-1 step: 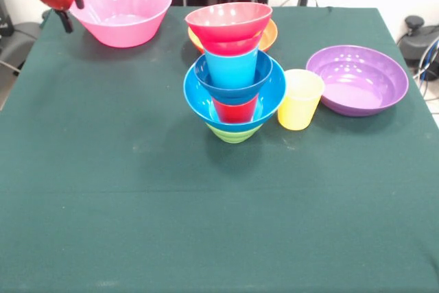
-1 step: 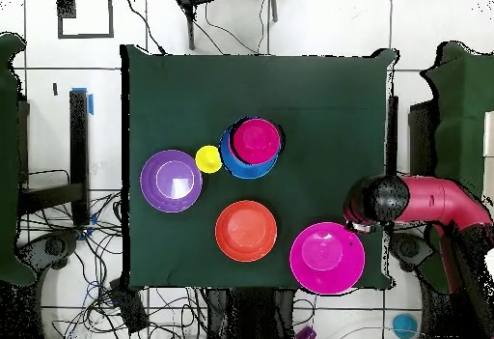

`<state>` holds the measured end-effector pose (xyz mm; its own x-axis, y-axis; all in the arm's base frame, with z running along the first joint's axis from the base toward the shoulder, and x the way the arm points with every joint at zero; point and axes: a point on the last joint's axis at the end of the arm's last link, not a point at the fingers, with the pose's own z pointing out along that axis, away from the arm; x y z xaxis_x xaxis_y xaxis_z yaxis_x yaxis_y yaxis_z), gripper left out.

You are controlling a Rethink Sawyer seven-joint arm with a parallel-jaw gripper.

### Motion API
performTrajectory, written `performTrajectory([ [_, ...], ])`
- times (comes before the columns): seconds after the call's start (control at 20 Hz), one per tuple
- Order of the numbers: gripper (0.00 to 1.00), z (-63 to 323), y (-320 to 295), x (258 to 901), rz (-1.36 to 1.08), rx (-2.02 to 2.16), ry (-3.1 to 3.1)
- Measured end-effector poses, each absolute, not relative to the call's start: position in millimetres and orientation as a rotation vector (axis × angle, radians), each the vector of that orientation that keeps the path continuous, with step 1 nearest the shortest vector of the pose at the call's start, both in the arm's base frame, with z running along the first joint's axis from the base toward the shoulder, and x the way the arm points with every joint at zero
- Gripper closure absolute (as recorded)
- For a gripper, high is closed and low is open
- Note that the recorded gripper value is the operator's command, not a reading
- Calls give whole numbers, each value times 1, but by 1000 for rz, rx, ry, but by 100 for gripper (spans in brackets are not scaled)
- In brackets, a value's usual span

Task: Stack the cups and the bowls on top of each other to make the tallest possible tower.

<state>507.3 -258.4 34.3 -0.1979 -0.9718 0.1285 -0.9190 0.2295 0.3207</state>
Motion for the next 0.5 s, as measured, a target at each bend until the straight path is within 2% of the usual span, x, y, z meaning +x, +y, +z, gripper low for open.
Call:
performTrajectory([
  [0.5, 0, 23, -251, 494, -284, 1769, -2199],
])
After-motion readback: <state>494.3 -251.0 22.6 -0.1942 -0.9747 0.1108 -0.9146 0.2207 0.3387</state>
